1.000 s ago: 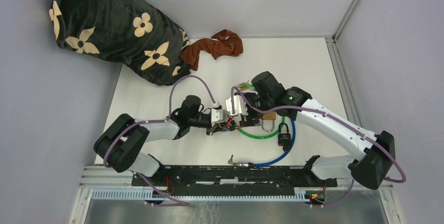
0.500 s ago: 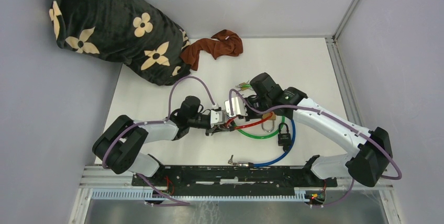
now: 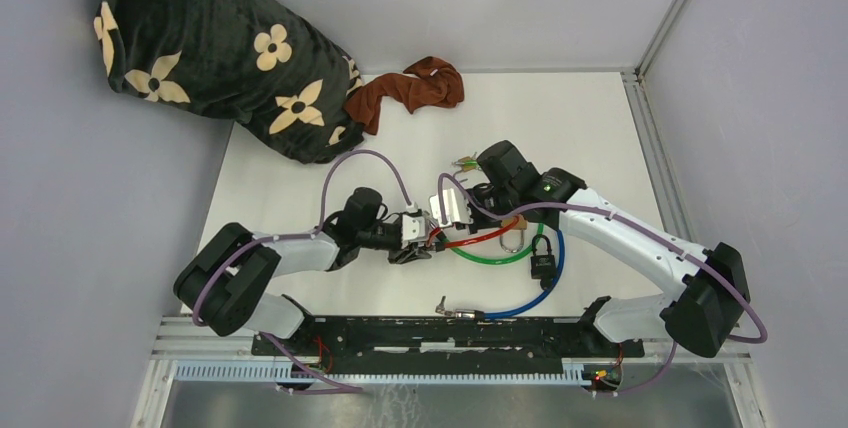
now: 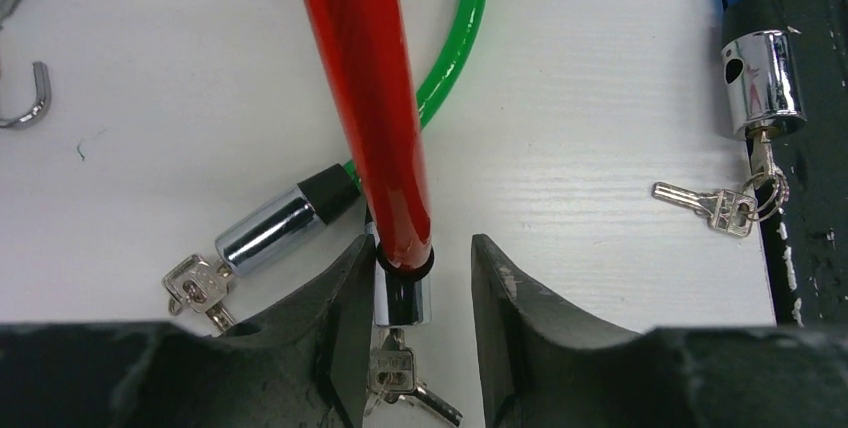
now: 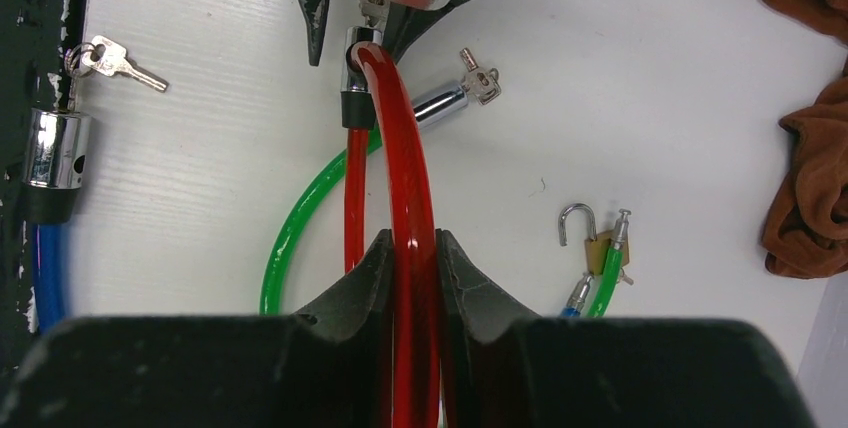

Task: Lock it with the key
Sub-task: Lock the lock.

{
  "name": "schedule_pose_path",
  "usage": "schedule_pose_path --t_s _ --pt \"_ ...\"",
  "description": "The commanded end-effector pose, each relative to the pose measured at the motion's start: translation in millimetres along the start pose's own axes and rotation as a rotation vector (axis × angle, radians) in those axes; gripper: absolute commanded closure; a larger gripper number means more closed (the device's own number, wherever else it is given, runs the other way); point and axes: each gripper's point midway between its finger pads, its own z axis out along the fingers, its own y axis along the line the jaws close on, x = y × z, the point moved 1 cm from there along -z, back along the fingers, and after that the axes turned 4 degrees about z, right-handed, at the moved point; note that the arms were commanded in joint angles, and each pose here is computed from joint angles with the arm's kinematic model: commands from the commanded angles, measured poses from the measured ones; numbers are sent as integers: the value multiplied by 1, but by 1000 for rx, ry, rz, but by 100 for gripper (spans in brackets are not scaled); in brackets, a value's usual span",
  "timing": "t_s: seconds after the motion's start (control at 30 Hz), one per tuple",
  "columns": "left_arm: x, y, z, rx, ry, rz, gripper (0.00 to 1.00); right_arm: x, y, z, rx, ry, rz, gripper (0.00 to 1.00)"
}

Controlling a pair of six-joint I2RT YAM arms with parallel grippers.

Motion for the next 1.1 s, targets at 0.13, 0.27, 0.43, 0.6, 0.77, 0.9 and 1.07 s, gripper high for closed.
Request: schedule_pose_path --t_s 0.13,0.27,0.43,0.6,0.77,0.9,1.07 --pt "-49 0 -13 22 -69 -97 43 7 2 0 -21 39 -9 93" --pt "-90 21 -19 -77 -188 -170 40 6 1 3 -35 36 -6 93" --pt "-87 21 -15 -102 -195 -177 51 3 -2 4 -39 28 -4 93" --pt "-85 18 -12 -123 -201 -204 94 0 -4 5 -40 23 0 87" --pt "-67 28 -14 -209 -154 -260 98 -27 -23 -12 68 -69 -13 40" --pt "-63 26 -16 -191 -162 -300 98 -71 -35 -50 223 -271 -72 35" --pt "-58 30 -19 -204 -166 -304 98 -84 18 -44 124 -541 -116 35"
